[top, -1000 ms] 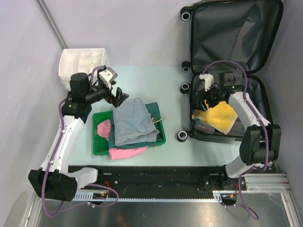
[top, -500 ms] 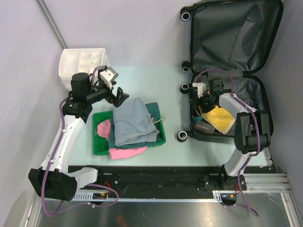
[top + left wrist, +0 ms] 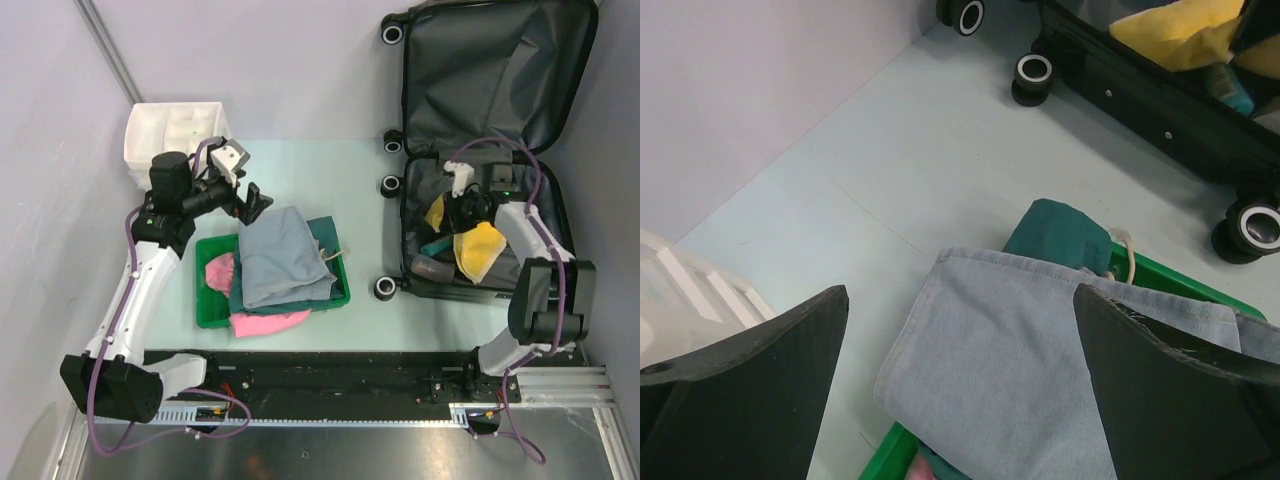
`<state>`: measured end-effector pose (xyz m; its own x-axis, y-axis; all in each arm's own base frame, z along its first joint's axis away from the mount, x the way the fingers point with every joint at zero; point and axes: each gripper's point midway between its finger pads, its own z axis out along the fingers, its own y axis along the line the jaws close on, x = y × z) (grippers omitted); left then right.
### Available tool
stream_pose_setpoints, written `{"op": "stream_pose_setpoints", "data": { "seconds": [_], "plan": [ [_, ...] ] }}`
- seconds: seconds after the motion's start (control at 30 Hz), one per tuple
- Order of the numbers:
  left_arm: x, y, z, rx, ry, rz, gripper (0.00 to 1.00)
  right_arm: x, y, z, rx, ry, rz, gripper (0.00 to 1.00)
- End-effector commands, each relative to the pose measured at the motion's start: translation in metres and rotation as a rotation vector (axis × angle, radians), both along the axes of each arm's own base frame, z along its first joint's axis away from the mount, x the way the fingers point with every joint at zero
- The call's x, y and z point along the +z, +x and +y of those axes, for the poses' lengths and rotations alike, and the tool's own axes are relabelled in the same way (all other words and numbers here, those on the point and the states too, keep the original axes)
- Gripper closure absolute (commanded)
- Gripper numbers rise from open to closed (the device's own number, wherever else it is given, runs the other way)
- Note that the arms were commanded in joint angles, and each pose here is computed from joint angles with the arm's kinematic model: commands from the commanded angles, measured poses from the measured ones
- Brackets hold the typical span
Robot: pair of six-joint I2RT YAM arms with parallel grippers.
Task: Open, take out, and arrange the luggage
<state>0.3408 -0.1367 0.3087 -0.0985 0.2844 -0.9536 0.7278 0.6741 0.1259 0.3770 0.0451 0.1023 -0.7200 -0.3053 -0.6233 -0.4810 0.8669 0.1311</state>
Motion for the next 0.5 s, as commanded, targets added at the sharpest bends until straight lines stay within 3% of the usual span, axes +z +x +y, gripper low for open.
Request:
{"op": "stream_pose_setpoints", "data": {
  "seconds": [0.0,0.1,0.47],
  "plan": [
    [0.024,0.001,-0.004,-0.004,-0.028,-0.037,0.01,0.061,0.011,-0.012,-0.029,0.121,-0.156,0.82],
    [0.027,0.001,-0.004,-0.002,-0.035,-0.039,0.01,0.081,0.014,-0.023,-0.068,0.216,-0.200,0.99],
    [0.030,-0.001,-0.008,0.010,-0.093,0.013,0.01,0.213,0.014,0.012,0.001,0.565,-0.464,1.00]
  ]
}}
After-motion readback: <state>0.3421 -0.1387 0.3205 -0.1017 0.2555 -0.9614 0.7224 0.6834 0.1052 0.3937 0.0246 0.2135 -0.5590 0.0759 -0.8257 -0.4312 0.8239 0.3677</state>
